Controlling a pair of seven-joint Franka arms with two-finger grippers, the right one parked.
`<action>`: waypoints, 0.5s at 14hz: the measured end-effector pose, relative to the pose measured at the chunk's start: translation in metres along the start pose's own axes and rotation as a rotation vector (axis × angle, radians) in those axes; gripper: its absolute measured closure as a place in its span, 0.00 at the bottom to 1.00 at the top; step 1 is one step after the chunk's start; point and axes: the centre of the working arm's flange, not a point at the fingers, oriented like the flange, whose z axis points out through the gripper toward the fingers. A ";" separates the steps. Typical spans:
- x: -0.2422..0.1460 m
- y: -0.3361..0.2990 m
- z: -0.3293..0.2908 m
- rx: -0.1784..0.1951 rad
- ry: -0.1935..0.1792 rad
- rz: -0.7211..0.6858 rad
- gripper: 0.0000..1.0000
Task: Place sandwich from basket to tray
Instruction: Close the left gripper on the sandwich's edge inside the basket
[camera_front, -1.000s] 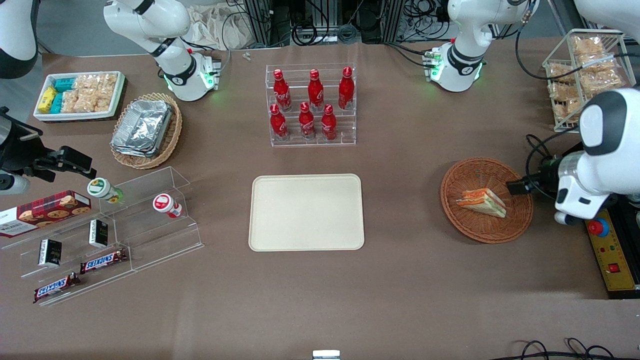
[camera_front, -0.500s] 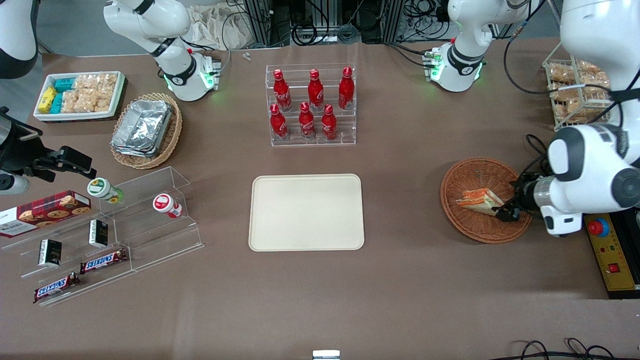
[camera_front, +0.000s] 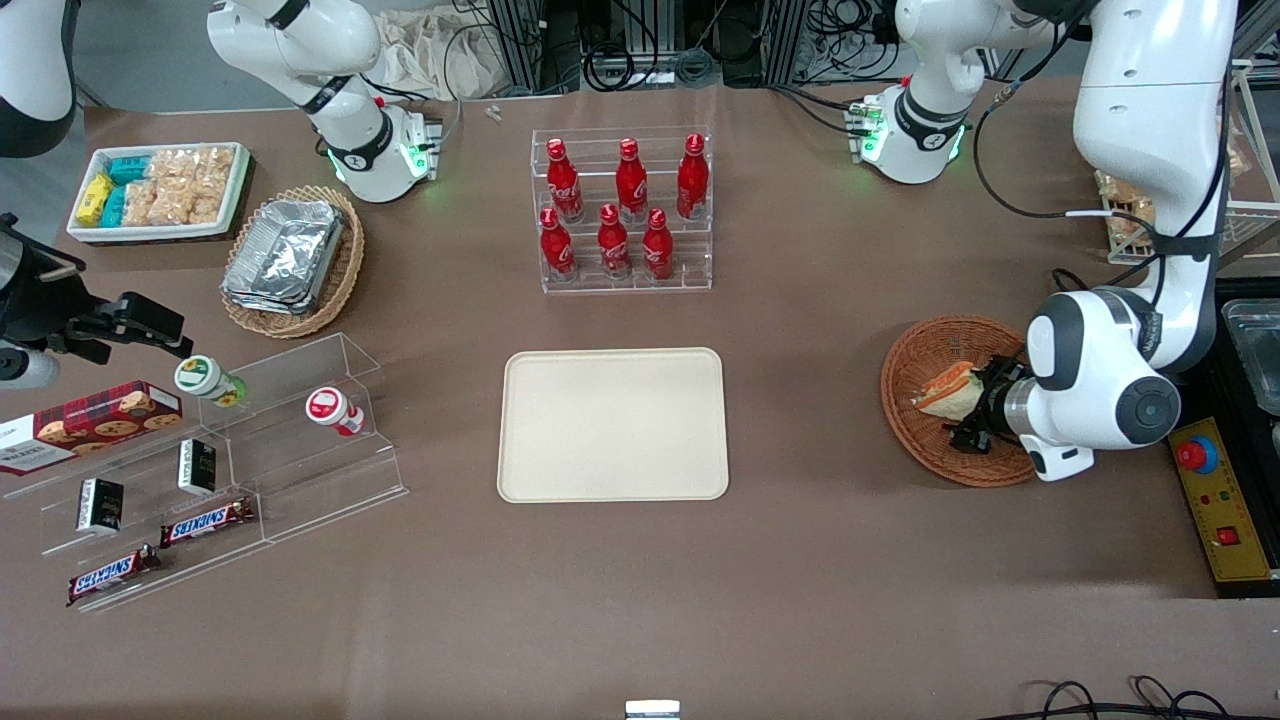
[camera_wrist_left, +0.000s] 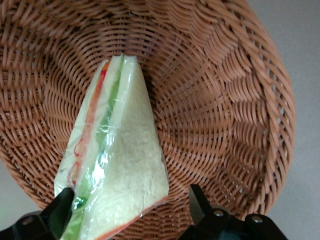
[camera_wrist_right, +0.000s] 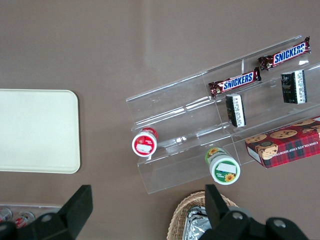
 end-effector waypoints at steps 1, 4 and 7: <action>0.001 0.000 0.000 -0.005 0.003 -0.003 0.00; 0.001 0.001 -0.011 -0.032 0.016 -0.012 0.00; -0.005 -0.004 -0.045 -0.075 0.032 -0.027 0.00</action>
